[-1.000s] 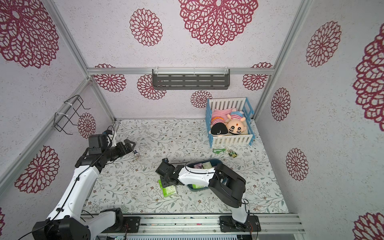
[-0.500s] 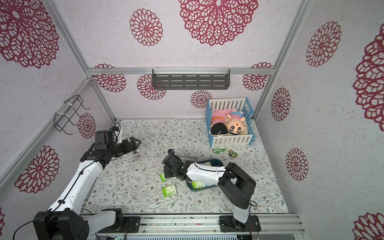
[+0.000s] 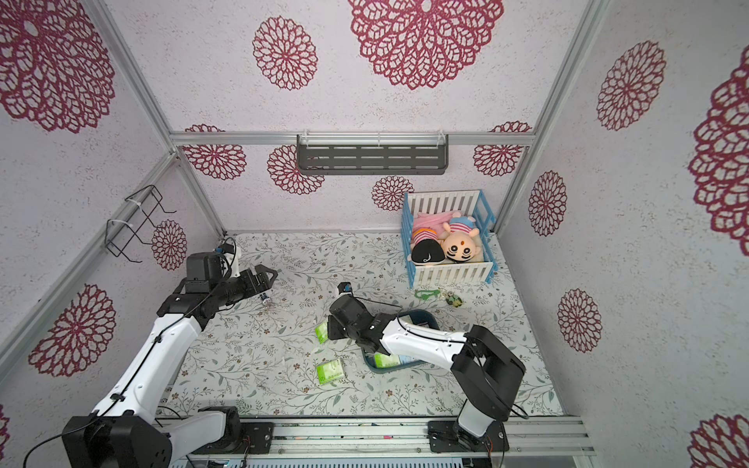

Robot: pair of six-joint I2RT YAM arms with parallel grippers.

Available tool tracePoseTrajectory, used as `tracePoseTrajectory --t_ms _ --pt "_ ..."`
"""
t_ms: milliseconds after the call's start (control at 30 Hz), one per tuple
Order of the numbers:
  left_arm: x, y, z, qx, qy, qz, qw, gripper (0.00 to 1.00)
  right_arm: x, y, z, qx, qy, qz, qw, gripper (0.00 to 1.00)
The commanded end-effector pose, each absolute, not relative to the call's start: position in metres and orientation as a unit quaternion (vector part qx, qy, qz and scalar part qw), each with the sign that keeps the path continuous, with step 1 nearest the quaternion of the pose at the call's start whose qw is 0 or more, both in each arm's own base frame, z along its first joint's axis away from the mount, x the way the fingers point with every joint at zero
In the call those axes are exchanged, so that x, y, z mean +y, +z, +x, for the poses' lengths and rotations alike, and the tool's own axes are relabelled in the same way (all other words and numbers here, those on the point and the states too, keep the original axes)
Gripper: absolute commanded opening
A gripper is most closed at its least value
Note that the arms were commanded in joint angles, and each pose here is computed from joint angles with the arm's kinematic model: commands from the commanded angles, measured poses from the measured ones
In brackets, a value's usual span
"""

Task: Put the pocket tissues into the storage box
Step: Place the pocket tissues in the storage box.

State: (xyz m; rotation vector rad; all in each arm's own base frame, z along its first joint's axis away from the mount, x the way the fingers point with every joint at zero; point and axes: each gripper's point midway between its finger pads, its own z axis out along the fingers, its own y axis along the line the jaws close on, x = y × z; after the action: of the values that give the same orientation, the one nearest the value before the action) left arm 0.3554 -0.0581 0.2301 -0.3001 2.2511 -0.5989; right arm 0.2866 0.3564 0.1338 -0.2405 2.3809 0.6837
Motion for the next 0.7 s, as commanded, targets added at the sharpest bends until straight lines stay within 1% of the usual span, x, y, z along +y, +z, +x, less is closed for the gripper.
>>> tracePoseTrajectory --t_ms 0,100,167,267,333,433,567,667 --pt "-0.063 0.254 0.351 0.865 -0.248 -0.106 0.424 0.97 0.351 0.159 0.298 0.891 0.269 -0.067 0.359 0.00" --pt "-0.067 0.261 0.347 0.856 -0.259 -0.097 0.437 0.97 0.334 0.180 0.299 0.878 0.272 -0.040 0.392 0.00" --pt "-0.070 0.262 0.348 0.855 -0.259 -0.090 0.441 0.97 0.313 0.194 0.302 0.871 0.259 -0.016 0.418 0.00" --pt "-0.083 0.264 0.351 0.854 -0.275 -0.074 0.435 0.97 0.274 0.199 0.307 0.877 0.225 0.024 0.424 0.00" --pt "-0.112 0.272 0.351 0.853 -0.298 -0.038 0.427 0.97 0.239 0.204 0.306 0.881 0.190 0.059 0.430 0.00" --pt "-0.160 0.290 0.347 0.837 -0.330 0.017 0.436 0.97 0.188 0.204 0.295 0.878 0.152 0.114 0.440 0.00" --pt "-0.188 0.294 0.352 0.823 -0.361 0.033 0.438 0.97 0.121 0.199 0.273 0.867 0.096 0.204 0.445 0.00" --pt "-0.201 0.285 0.350 0.828 -0.367 0.043 0.422 0.97 0.088 0.197 0.261 0.856 0.059 0.250 0.448 0.00"
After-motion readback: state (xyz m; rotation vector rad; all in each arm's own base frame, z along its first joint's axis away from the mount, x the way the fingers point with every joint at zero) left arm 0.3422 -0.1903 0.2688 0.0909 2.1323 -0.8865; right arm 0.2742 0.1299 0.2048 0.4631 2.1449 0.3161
